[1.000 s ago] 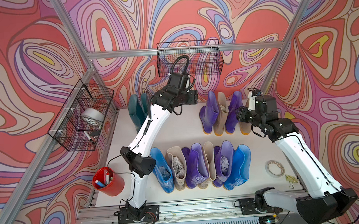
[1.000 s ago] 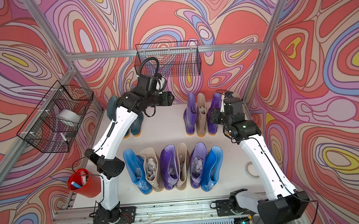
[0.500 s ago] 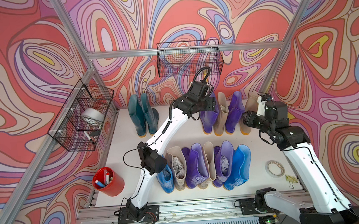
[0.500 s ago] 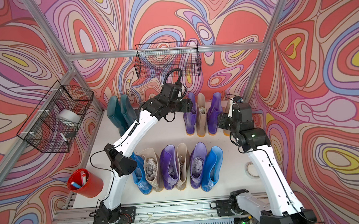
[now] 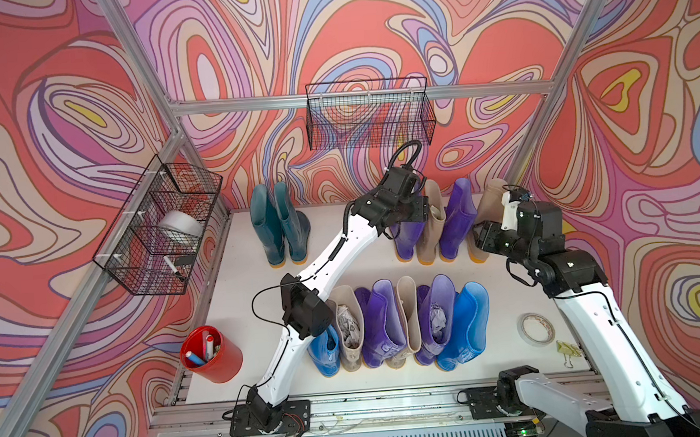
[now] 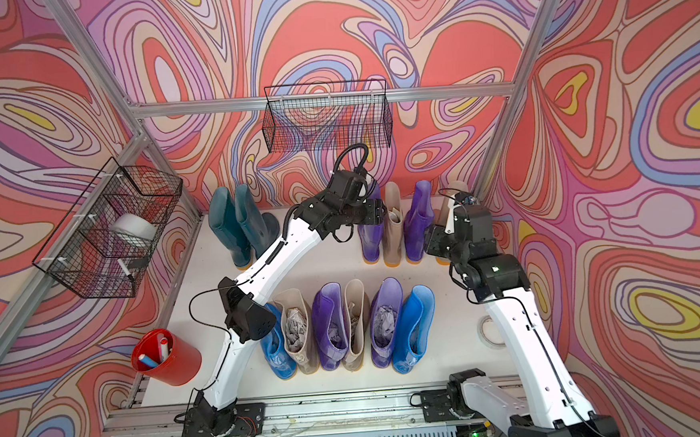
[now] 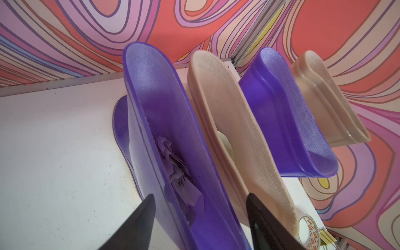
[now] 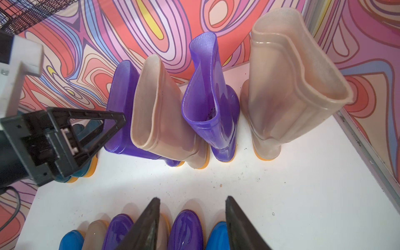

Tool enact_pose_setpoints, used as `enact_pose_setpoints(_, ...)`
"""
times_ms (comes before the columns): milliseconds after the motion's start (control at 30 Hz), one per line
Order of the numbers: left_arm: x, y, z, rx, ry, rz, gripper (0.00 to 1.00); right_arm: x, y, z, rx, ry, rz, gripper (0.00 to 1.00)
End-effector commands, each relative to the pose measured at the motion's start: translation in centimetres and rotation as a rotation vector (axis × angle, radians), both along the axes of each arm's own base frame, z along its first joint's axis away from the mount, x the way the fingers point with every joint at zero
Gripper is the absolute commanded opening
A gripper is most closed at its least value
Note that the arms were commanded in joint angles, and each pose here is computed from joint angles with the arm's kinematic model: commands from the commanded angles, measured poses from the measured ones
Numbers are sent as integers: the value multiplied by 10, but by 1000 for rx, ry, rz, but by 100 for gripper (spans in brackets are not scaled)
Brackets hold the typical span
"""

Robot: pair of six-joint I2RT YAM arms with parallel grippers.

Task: Match and arrange rain boots in pairs
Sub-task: Pick up the rain boot at the center of the board.

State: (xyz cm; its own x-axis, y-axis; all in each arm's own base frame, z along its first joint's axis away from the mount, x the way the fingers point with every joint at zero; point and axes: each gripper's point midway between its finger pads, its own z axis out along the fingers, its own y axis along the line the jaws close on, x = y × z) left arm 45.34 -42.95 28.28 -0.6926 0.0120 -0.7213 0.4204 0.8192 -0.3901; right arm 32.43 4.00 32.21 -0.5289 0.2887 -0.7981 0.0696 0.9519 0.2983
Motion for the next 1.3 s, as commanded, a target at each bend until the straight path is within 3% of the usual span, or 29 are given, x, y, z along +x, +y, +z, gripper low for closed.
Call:
enact_pose_setpoints(0,3,-5,-5,-2,1,13,65,-5,-2,2,-3,-5,0,51)
enact_pose_setpoints(367,7,1,-11,46,-16,29,50,-3,-1,3,-2,-7,4,51)
enact_pose_setpoints(567,9,3,-21,73,-9,27,33,-3,-1,6,-3,-13,3,51)
enact_pose_setpoints(700,19,14,-17,54,-7,52,14,-4,-2,3,-7,-8,-3,51)
enact_pose_setpoints(900,45,39,2,-6,-36,80,0,-4,-3,2,-9,-8,-10,51)
enact_pose_setpoints(1267,84,110,43,-5,-130,177,0,5,0,-3,15,-4,-11,51)
